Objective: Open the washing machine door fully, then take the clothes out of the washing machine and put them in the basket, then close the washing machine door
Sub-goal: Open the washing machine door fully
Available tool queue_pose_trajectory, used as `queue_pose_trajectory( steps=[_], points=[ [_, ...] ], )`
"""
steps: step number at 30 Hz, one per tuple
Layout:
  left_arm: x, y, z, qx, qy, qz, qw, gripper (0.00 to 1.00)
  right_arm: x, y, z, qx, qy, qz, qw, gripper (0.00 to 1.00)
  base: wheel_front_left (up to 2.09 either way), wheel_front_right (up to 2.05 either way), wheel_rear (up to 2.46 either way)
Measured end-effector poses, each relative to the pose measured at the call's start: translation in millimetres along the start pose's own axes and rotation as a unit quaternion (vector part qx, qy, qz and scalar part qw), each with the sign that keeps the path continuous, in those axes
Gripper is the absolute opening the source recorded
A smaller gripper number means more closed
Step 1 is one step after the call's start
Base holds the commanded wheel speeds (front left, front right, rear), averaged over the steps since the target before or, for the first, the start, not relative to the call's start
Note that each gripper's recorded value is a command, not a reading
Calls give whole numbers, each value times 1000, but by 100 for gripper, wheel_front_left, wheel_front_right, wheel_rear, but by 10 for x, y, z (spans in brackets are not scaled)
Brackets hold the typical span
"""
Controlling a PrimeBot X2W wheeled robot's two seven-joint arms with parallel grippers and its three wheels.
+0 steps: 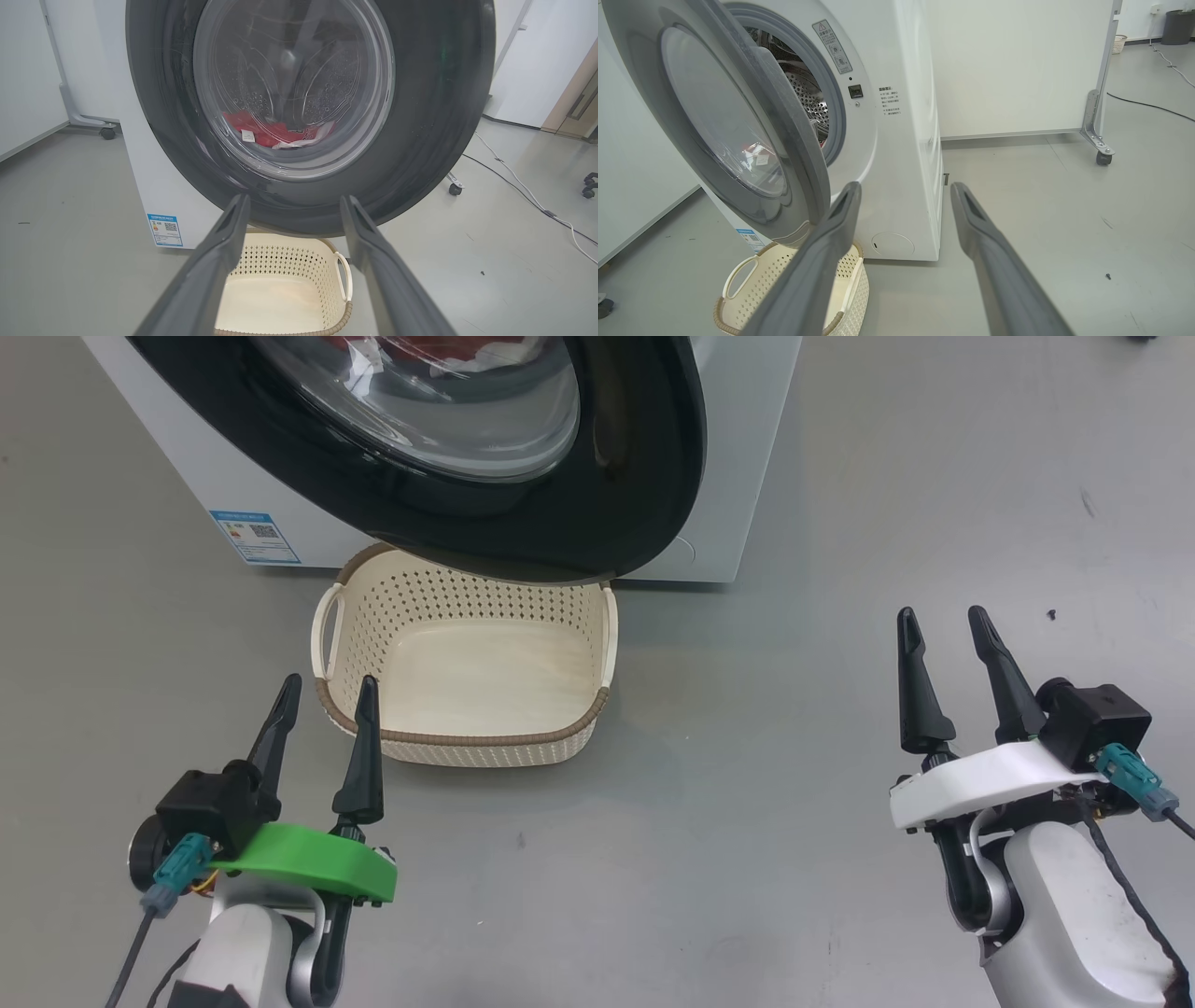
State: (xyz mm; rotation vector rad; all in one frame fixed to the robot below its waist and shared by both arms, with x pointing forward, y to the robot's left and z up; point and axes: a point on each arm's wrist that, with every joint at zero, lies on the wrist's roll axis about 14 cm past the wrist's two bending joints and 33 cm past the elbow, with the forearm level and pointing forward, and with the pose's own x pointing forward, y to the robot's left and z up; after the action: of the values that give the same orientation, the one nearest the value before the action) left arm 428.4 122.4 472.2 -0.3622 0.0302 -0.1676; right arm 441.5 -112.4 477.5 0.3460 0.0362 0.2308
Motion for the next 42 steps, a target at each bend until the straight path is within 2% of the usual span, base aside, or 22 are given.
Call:
queue_pose_trajectory(
  steps=[23, 32, 42],
  points=[
    [3, 62, -50, -1, 6, 7, 1000, 100, 66, 7, -41, -7, 1, 5, 1000, 100, 0, 0, 0],
    [29, 81, -239, -4, 30, 7, 1000, 100, 409, 100, 125, -56, -19, 53, 997, 100, 0, 0, 0],
    [138, 117, -333, -2, 40, 5, 999, 100, 911, 238, 279, -74, -20, 97, 992, 100, 0, 0, 0]
  ],
)
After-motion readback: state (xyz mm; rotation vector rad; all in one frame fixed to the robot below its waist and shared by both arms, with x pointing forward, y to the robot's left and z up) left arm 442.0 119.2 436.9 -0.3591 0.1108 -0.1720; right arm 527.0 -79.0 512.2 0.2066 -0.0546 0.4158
